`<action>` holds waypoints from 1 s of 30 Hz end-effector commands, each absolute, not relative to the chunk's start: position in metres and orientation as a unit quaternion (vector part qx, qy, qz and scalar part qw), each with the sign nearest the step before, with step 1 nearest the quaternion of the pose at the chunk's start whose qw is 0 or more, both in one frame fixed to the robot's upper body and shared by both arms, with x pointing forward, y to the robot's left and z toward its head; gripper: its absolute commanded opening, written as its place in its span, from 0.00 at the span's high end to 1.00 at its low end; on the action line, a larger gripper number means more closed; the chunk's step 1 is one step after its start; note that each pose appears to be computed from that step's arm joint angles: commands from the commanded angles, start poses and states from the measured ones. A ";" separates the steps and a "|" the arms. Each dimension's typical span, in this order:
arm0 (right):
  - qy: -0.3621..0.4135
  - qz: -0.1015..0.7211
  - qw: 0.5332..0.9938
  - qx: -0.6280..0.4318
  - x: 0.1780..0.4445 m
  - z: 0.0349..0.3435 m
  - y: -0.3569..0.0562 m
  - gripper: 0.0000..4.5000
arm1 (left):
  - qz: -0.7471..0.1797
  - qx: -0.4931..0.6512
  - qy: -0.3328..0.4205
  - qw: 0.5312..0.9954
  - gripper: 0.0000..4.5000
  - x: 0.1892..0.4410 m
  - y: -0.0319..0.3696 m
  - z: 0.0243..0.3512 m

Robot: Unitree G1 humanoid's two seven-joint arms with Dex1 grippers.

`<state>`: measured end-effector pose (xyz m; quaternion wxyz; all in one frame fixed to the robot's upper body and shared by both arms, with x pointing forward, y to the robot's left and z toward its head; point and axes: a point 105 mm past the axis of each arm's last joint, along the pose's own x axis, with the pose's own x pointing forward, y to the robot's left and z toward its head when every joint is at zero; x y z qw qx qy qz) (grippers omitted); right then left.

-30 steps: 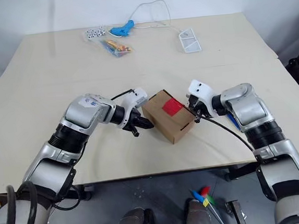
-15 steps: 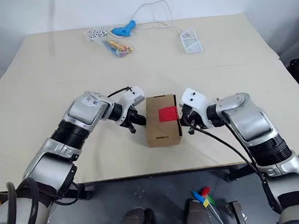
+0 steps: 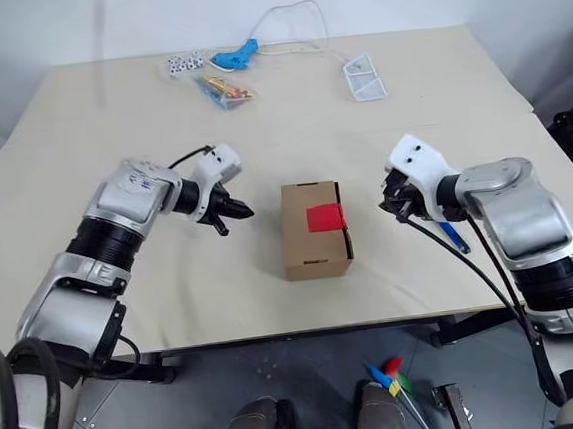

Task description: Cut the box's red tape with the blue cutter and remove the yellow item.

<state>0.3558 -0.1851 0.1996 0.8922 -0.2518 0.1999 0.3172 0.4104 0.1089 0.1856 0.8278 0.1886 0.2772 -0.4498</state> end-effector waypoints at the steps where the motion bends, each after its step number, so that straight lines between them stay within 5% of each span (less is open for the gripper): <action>1: 0.170 0.306 0.910 -0.221 0.345 0.232 -0.179 0.49 | -0.504 0.181 0.210 0.818 1.00 0.403 0.090 0.230; 8: 0.204 0.323 0.916 -0.122 0.326 0.241 -0.139 0.01 | -0.608 0.173 0.175 0.755 1.00 0.370 0.052 0.254; 30: 0.263 0.254 0.927 -0.088 0.344 0.182 -0.145 0.01 | -0.617 0.240 0.252 0.705 1.00 0.372 0.030 0.180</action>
